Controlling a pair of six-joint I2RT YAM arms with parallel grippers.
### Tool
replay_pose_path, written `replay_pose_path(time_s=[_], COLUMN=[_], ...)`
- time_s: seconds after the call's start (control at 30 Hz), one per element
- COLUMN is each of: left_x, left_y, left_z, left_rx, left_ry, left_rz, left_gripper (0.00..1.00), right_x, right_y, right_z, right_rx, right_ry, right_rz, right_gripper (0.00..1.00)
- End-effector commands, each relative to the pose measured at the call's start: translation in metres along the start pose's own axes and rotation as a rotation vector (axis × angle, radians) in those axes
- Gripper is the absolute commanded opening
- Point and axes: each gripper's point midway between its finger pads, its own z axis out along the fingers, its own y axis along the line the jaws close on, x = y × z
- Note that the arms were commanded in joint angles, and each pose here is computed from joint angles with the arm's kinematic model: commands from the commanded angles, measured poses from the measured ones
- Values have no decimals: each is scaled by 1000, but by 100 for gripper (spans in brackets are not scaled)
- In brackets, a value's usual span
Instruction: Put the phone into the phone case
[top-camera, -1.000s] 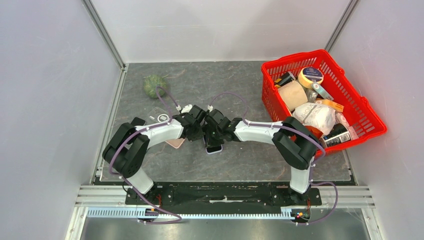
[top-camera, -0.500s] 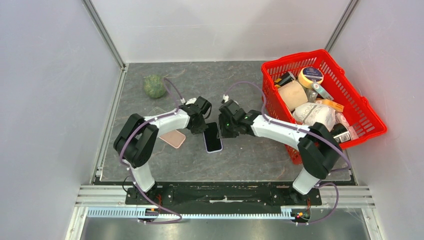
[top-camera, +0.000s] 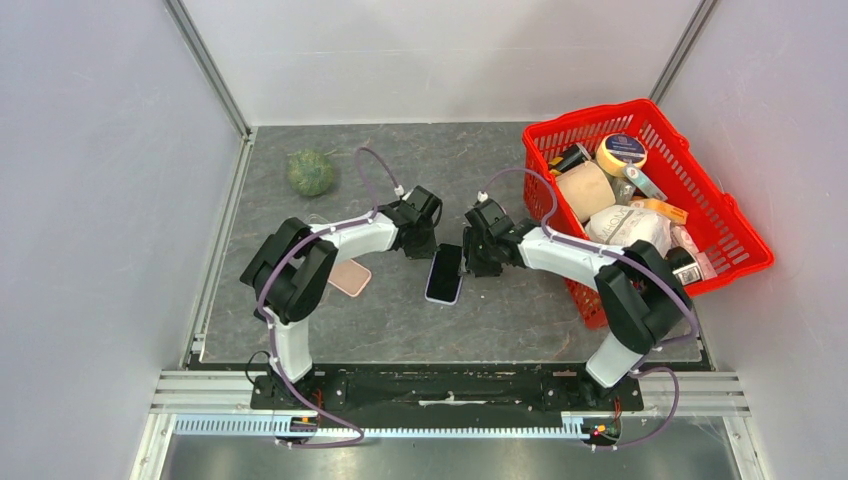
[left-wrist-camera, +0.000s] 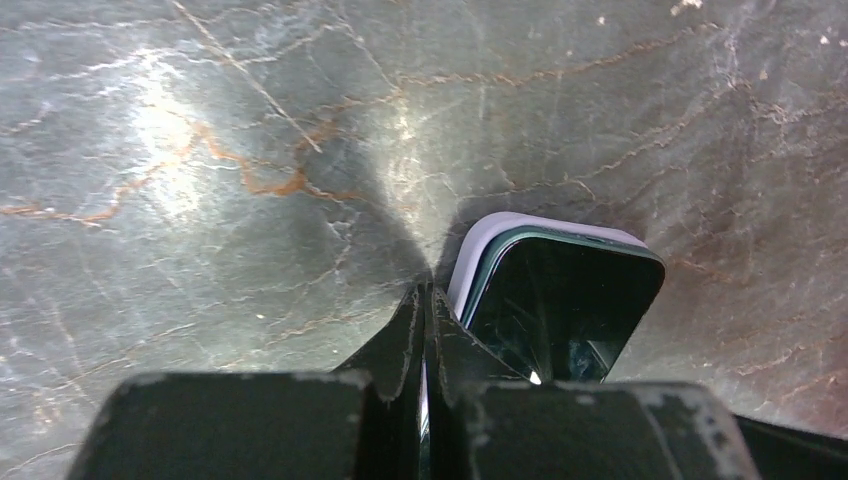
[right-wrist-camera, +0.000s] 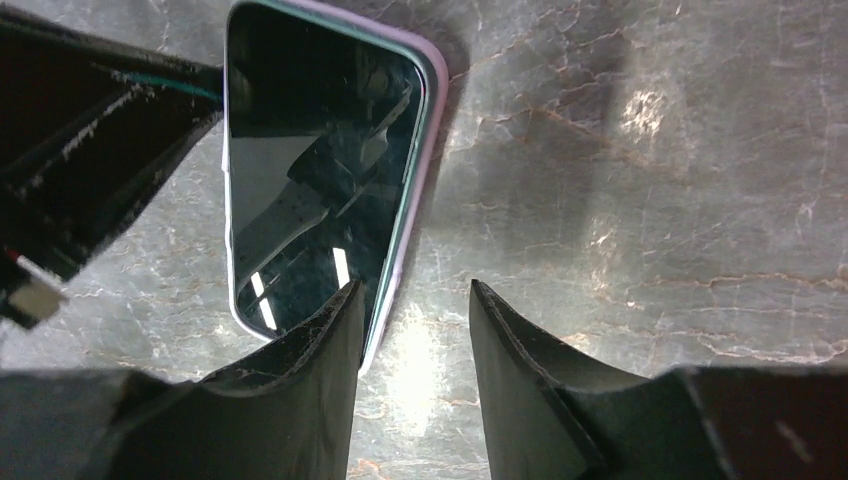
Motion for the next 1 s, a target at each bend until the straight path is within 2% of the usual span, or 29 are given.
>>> replay_pose_path(time_s=[0.0,0.37,0.73,0.97], left_x=[26,25,23,24], left_y=[-15,-2,-3,-4], left_z=[-5,-17,-11,-6], left_rx=[80,40,19,9], left_ry=[67,39,55,65], left_rz=[63,78,83,87], left_gripper=[5,7,6,6], right_x=[-30,-57,-19,12], right_y=[7,-4,-30,-32], right_z=[8,35,59,78], right_rx=[3,71,165,206], right_ry=[-68,-72,21,73], right_rz=[27,52,69,56], right_gripper=[50,44,17,4])
